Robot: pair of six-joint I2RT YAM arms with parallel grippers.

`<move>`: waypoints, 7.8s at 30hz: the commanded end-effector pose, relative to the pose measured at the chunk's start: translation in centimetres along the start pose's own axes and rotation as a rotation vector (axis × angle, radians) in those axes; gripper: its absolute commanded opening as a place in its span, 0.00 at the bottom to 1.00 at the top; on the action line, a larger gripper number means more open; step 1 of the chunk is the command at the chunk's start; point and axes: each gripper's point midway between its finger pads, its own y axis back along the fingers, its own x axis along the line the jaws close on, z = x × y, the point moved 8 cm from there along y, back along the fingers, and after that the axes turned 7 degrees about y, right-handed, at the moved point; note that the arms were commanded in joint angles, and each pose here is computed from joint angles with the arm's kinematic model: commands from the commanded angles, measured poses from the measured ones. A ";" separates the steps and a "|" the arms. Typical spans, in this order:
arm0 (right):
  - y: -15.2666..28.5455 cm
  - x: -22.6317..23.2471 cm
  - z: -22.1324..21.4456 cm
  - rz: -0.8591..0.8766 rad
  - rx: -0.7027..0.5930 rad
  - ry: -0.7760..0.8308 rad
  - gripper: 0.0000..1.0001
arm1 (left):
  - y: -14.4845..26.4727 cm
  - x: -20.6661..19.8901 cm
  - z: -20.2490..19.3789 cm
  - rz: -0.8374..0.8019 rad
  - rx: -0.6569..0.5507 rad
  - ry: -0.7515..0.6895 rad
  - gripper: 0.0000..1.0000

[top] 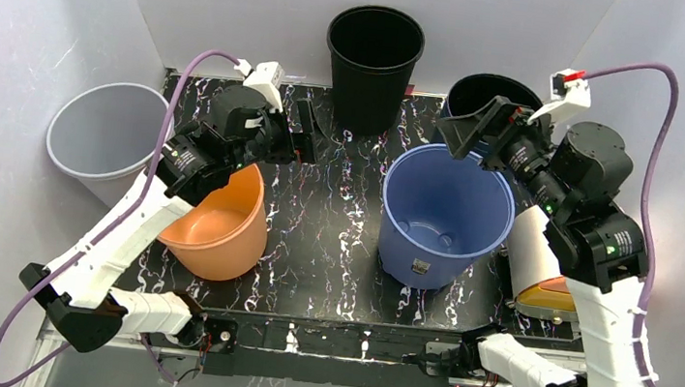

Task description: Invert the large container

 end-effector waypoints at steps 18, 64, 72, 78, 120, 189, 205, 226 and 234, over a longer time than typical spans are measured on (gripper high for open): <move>-2.7 -1.7 -5.6 -0.050 0.620 0.081 0.94 | -0.7 1.0 0.6 0.138 0.092 -0.176 0.98; -4.6 9.9 -13.9 -0.001 0.637 0.277 0.00 | 2.5 0.5 6.6 -0.094 0.148 0.234 0.98; -9.7 15.2 -9.3 0.129 0.349 0.077 0.00 | 7.3 -1.7 9.4 -0.147 0.022 0.202 0.98; -10.4 12.9 -8.4 0.185 0.195 -0.199 0.00 | 10.4 -1.8 10.6 -0.133 -0.162 0.188 0.98; 1.5 -1.4 -17.0 -0.329 0.324 -0.306 0.63 | -4.1 6.0 -1.9 -0.030 0.453 0.281 0.98; 1.2 -1.9 -25.5 -0.263 0.384 -0.719 0.06 | -5.4 -0.4 3.3 -0.506 0.449 0.399 0.86; -1.9 -3.3 -31.1 -0.338 0.366 -0.806 0.05 | -5.9 -0.6 3.6 -0.556 0.461 0.374 0.87; 3.1 -6.5 -25.6 -0.554 0.268 -0.469 0.64 | -3.0 -1.1 5.5 -0.462 0.328 0.214 0.93; 0.3 -6.7 -16.6 -0.796 0.116 -0.097 0.78 | -2.1 -0.2 4.2 -0.420 0.332 0.205 0.94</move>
